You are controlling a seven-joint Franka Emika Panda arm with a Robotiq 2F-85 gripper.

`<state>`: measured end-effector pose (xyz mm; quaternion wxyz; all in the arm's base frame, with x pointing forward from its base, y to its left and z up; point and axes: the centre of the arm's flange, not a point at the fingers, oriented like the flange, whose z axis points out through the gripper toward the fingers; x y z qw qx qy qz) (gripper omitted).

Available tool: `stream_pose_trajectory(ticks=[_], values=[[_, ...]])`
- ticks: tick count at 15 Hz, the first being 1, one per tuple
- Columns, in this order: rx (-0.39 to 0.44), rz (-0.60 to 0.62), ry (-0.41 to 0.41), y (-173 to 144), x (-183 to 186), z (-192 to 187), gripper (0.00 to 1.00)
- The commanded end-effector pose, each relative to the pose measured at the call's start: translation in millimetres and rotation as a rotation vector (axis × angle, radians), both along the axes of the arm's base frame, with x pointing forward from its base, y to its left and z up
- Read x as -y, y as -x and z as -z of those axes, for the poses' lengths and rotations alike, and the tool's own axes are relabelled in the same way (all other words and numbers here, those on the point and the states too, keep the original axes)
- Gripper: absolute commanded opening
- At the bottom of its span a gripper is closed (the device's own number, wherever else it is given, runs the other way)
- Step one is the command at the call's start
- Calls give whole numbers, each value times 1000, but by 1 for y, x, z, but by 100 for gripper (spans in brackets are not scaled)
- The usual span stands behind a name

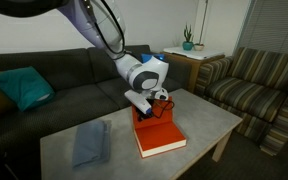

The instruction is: Open the red book

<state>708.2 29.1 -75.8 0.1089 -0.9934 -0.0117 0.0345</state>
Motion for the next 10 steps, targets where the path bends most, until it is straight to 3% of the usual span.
stream_pose_trajectory(ticks=[1,6,10], values=[[27,60,-124,-46,-1,16,0],[41,175,-299,-61,-2,6,0],[22,253,-363,-67,2,14,0]])
